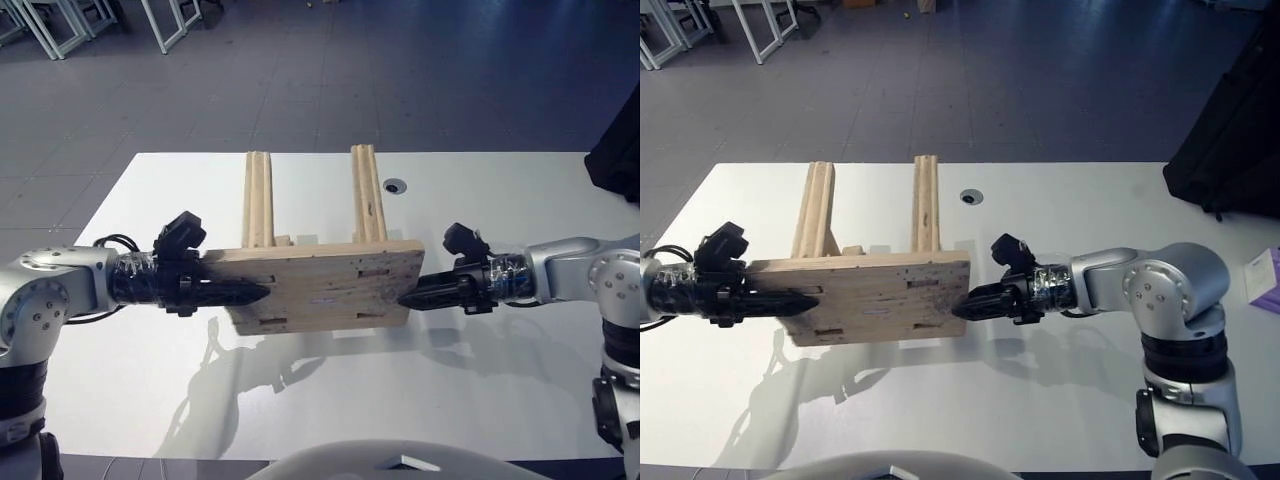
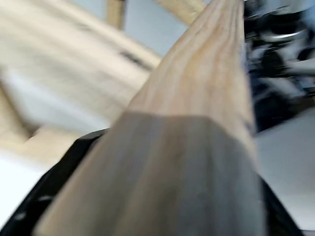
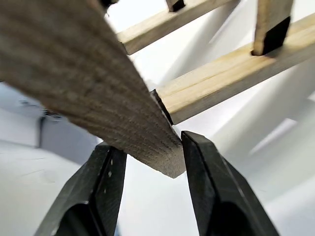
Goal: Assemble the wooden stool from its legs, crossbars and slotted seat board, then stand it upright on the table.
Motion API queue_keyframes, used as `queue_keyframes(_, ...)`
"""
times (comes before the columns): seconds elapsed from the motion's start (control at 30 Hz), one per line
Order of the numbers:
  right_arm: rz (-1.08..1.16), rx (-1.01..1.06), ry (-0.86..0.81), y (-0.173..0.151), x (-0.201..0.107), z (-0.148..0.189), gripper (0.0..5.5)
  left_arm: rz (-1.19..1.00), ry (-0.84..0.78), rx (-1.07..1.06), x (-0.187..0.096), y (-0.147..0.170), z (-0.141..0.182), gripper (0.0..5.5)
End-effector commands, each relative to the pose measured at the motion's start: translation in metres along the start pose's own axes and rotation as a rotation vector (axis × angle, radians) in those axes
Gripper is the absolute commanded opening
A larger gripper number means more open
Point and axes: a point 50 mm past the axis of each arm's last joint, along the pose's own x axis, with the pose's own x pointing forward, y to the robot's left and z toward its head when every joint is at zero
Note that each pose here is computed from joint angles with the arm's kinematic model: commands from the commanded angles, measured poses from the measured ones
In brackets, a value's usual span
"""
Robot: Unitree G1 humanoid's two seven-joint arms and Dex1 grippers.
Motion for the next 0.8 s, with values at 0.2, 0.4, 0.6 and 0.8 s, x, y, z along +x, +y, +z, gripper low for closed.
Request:
queue_keyframes(0.2,0.866,-0.069,-0.047,0.078,-0.031,0.072,1.79,-0.387,-0.051,-0.446,-0.002,0.001,0.033,3.71)
queue_keyframes(0.4,0.863,0.243,0.014,0.054,-0.035,0.096,1.79,-0.365,-0.085,-0.621,0.003,0.024,0.04,4.63)
queue_keyframes(0.6,0.725,0.525,-0.032,0.005,-0.01,0.08,1.79,-0.243,-0.093,-0.799,0.012,0.05,0.038,5.47)
queue_keyframes(0.8,0.581,0.633,-0.08,-0.024,0.005,0.049,1.79,-0.171,-0.046,-0.856,0.023,0.06,0.021,5.47)
